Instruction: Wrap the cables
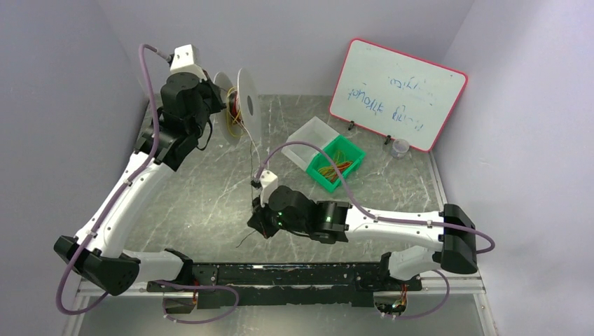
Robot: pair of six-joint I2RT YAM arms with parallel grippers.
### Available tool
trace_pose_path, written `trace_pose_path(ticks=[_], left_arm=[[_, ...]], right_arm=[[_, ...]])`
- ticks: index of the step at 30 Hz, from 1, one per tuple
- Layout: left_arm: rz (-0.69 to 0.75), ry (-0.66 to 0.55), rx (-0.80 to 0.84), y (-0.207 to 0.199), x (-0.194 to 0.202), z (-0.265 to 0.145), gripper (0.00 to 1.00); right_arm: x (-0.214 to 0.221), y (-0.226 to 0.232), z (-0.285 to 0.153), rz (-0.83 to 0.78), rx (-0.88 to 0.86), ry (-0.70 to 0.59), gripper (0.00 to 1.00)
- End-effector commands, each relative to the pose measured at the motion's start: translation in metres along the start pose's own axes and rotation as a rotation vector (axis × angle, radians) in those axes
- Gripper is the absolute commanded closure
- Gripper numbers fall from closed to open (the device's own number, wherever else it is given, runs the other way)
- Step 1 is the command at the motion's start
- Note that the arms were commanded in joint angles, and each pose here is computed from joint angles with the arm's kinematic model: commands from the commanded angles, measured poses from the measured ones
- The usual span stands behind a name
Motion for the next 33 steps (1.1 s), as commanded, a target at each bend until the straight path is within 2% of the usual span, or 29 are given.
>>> trace_pose_path(ticks=[1, 12, 21, 33], left_arm=[[0.013, -0.182, -0.036, 0.005, -0.041, -0.002, 0.93], [0.111, -0.174, -0.108, 0.016, -0.025, 0.015, 0.93], [0.130, -0.129, -0.121, 0.020, -0.006, 0.024, 0.93], [0.186, -0.105, -0.117, 0.005, 0.026, 0.003, 0.93]], right_arm=[[-0.005, 0.009, -0.020, -0.021, 0.006, 0.014, 1.00], [-0.028, 0.042, -0.042, -0.089, -0.021, 0.030, 1.00], [-0.064, 0.068, -0.045, -0.107, -0.061, 0.009, 1.00], [-0.123, 0.068, -0.045, -0.032, -0.105, -0.057, 1.00]])
Point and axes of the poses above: each gripper's point midway between its finger pads, its own z axis out along the fingers, its own y axis along the line the jaws close on, x = y × z, the point moved 3 cm from there along -z, back along the fingers, and after that the axes turned 1 degree about z, right-handed, at the moved point
